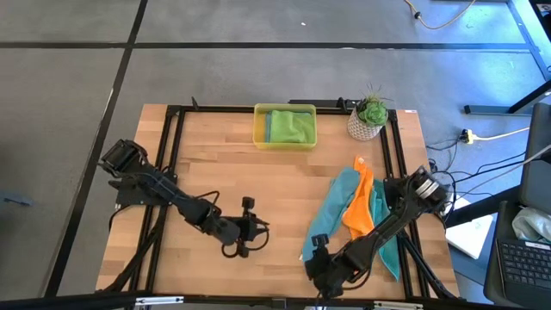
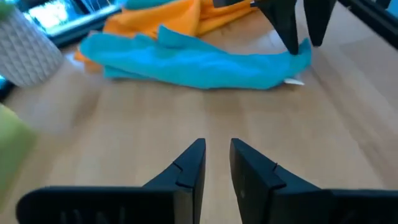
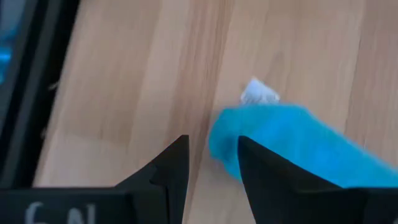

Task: Fold microfiber towels
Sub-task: Fold the left blue cloth

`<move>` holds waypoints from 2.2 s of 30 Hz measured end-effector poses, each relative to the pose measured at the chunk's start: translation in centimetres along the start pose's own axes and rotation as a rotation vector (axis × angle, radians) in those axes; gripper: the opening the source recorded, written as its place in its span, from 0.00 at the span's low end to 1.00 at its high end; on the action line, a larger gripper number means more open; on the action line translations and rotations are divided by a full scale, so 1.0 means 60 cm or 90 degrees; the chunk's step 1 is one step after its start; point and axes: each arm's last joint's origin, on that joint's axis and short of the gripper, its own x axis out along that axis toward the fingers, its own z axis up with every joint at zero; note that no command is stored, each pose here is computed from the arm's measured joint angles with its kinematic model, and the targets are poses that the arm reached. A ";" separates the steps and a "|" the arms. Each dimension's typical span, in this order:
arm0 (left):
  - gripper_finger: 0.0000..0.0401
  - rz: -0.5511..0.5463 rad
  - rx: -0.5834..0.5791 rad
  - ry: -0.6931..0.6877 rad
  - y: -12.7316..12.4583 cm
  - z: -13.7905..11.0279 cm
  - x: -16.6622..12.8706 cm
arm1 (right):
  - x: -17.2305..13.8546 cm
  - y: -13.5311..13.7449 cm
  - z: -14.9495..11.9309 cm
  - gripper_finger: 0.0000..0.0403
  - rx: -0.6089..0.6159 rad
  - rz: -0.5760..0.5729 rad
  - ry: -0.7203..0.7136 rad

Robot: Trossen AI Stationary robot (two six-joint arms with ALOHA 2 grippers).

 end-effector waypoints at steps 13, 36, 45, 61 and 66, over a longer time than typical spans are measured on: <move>0.17 0.053 -0.113 0.025 -0.063 -0.076 -0.057 | 0.017 -0.006 -0.019 0.07 -0.055 -0.168 0.043; 0.17 0.185 0.037 -0.048 -0.078 -0.093 -0.089 | -0.055 -0.207 0.224 0.02 -0.247 -0.184 -0.147; 0.17 0.273 0.173 -0.081 -0.071 -0.038 -0.130 | -0.019 -0.268 0.208 0.03 -0.241 -0.127 -0.112; 0.17 0.199 0.301 -0.074 -0.063 0.003 -0.133 | -0.021 -0.263 0.219 0.54 -0.187 -0.021 -0.176; 0.17 0.176 0.274 -0.073 -0.078 -0.009 -0.146 | -0.018 -0.243 0.185 0.76 -0.065 -0.041 -0.049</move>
